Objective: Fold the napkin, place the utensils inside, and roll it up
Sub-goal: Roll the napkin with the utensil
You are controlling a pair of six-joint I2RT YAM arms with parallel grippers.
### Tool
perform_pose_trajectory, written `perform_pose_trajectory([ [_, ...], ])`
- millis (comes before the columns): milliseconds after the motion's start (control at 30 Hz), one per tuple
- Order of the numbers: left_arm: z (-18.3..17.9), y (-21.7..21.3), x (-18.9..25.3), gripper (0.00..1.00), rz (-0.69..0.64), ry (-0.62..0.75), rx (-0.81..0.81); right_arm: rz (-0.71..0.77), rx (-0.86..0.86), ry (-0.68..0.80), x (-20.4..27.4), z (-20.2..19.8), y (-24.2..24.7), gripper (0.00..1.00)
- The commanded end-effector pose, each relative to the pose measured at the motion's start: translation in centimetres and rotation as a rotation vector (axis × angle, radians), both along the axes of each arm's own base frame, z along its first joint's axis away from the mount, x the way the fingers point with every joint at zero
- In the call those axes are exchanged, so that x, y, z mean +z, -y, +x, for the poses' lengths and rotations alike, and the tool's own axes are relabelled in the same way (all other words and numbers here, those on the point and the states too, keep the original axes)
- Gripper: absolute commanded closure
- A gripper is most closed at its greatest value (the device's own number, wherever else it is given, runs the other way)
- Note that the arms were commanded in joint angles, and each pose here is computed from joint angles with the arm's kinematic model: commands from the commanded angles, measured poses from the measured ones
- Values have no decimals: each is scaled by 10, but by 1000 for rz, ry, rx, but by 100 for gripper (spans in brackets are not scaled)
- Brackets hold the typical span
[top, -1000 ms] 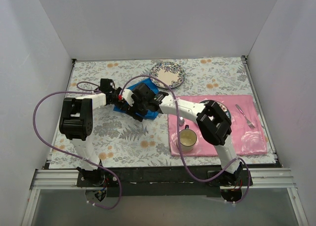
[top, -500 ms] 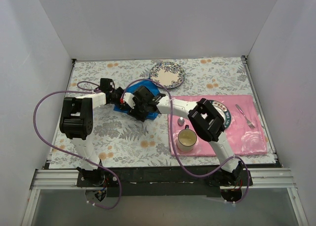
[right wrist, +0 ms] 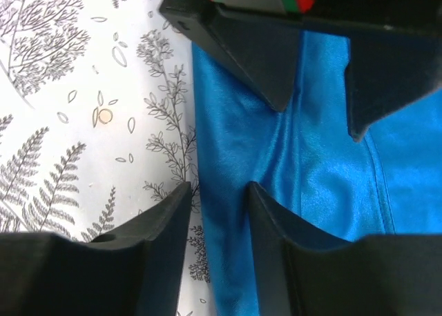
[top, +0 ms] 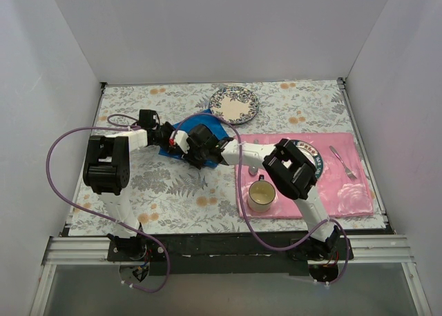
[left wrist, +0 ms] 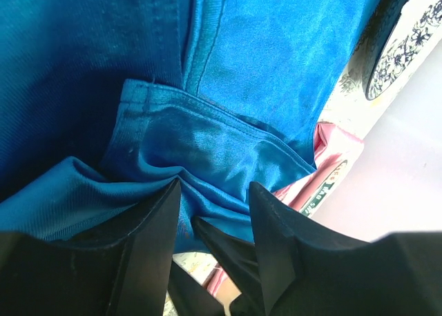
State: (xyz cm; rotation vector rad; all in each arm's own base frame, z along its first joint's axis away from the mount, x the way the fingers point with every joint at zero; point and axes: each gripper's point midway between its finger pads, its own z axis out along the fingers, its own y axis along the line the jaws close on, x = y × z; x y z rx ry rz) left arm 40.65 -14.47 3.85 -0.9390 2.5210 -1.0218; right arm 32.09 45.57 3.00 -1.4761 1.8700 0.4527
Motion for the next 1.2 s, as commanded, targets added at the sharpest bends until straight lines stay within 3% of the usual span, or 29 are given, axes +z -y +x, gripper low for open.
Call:
perform_pose_trajectory([
  [0,-4,-10,1,55,14,-8,7,-274,-80,-108,-80,-26,56,58],
  [200,8,-41,32,50,-6,52,79,-327,-78,-189,-98,-50,61,75],
  [367,11,-71,70,36,140,115,118,-249,-101,-356,-96,-71,41,89],
  [533,-33,-84,79,30,234,95,160,-116,-77,-577,-78,-99,11,98],
  [700,-95,-93,59,31,280,-50,254,6,-119,-762,-56,-112,-9,99],
  [867,-146,-85,37,34,201,-197,386,135,-134,-941,-35,-109,-19,99],
  [1167,-151,-60,19,30,148,-369,410,259,-157,-1137,-22,-103,-20,99],
])
